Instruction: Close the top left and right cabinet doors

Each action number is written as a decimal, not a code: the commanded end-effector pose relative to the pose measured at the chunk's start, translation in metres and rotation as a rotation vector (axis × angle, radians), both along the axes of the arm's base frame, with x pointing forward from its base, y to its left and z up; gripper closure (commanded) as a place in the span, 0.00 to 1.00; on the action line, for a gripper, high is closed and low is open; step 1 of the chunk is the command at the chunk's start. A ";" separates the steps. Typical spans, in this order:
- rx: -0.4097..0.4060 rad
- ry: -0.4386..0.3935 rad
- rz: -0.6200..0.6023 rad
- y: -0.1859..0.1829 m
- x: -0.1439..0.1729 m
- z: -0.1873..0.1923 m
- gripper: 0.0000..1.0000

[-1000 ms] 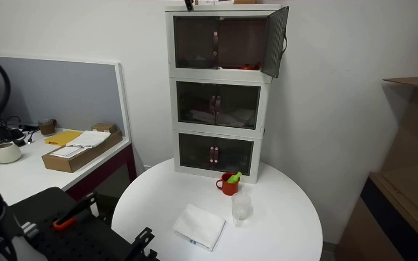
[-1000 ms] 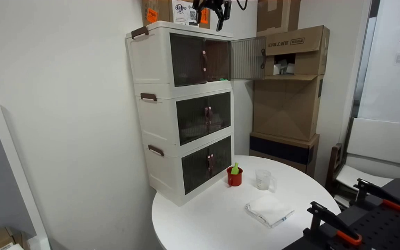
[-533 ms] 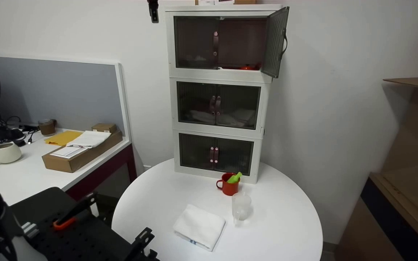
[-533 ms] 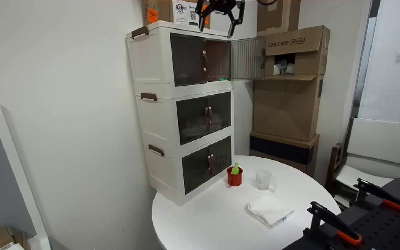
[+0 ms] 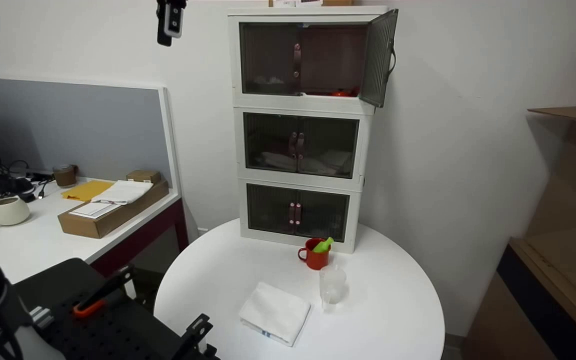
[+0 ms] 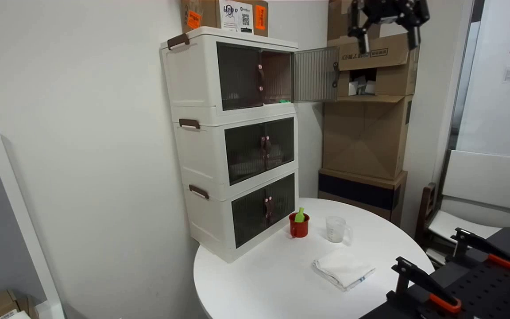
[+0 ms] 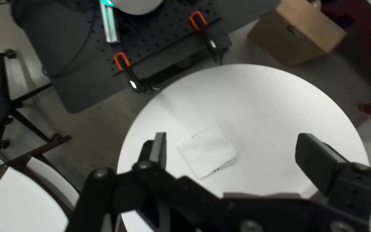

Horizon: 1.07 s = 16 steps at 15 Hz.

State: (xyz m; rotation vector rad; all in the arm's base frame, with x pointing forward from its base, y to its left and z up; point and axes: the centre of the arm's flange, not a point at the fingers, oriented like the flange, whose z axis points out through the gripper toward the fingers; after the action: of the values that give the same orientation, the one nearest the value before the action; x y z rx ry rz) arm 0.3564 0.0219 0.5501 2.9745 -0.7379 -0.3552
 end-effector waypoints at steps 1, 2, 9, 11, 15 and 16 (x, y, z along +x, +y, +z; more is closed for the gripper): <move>-0.041 0.103 0.172 -0.052 -0.034 -0.006 0.00; -0.019 0.111 0.213 -0.059 -0.032 -0.003 0.00; -0.012 0.131 0.143 -0.026 -0.026 -0.018 0.00; -0.031 0.159 0.188 -0.017 -0.026 -0.020 0.00; -0.117 0.230 0.204 -0.039 -0.028 0.002 0.00; -0.127 0.241 0.214 -0.051 -0.028 0.009 0.00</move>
State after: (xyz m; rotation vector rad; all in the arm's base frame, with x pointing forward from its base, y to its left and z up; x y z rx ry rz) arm 0.3260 -0.0026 0.5324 2.8314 -0.4341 -0.5782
